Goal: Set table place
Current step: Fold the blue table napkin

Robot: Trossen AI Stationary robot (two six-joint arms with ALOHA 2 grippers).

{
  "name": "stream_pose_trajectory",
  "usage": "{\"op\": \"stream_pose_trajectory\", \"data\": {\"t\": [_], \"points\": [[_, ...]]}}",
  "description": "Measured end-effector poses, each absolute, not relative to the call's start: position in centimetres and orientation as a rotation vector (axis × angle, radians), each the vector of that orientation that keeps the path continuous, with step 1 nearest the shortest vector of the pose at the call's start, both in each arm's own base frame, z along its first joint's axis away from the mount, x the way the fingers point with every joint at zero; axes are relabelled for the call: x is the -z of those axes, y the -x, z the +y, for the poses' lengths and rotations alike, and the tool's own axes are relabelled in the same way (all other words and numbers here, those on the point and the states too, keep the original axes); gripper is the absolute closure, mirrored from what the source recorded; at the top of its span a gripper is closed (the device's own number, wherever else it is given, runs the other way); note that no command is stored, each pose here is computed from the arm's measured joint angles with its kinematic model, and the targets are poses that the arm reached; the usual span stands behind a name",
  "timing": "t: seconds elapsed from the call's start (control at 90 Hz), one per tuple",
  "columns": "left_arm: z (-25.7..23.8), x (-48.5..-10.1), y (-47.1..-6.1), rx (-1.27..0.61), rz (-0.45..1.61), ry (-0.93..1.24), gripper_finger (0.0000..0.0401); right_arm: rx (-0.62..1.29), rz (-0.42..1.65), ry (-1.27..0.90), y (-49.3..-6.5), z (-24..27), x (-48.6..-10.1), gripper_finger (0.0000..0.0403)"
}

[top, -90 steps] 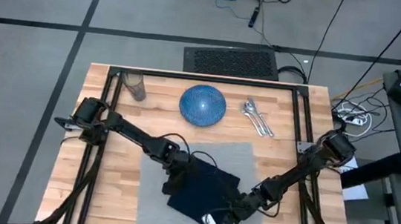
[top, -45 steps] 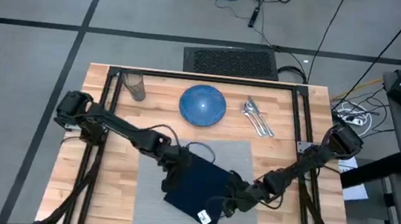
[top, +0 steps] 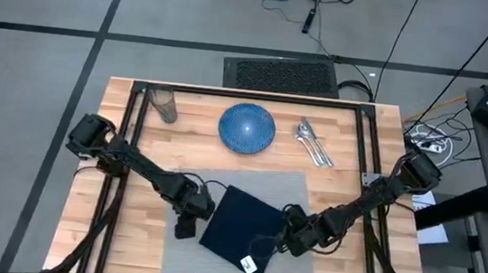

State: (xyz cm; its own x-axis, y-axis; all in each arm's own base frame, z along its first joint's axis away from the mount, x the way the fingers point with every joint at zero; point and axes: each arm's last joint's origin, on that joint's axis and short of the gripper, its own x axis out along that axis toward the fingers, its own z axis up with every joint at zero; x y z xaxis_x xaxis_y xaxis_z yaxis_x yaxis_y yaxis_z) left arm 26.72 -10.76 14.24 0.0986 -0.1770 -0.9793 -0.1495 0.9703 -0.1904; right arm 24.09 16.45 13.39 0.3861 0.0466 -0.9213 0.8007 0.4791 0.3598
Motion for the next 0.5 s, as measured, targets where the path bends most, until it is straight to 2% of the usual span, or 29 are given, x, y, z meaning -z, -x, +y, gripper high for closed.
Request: {"op": "stream_pose_trajectory", "data": {"t": [0.211,0.5], "points": [[-9.8,-13.3,-26.5,0.071,1.468,0.217,0.029,0.523,1.116,-1.024,-23.5,18.0,-13.5,0.0403],[-6.9,-13.2,-27.7,0.124,1.413,0.171,0.029,0.351,1.008,-1.095,-24.6,19.2,-14.4,0.0403]]}}
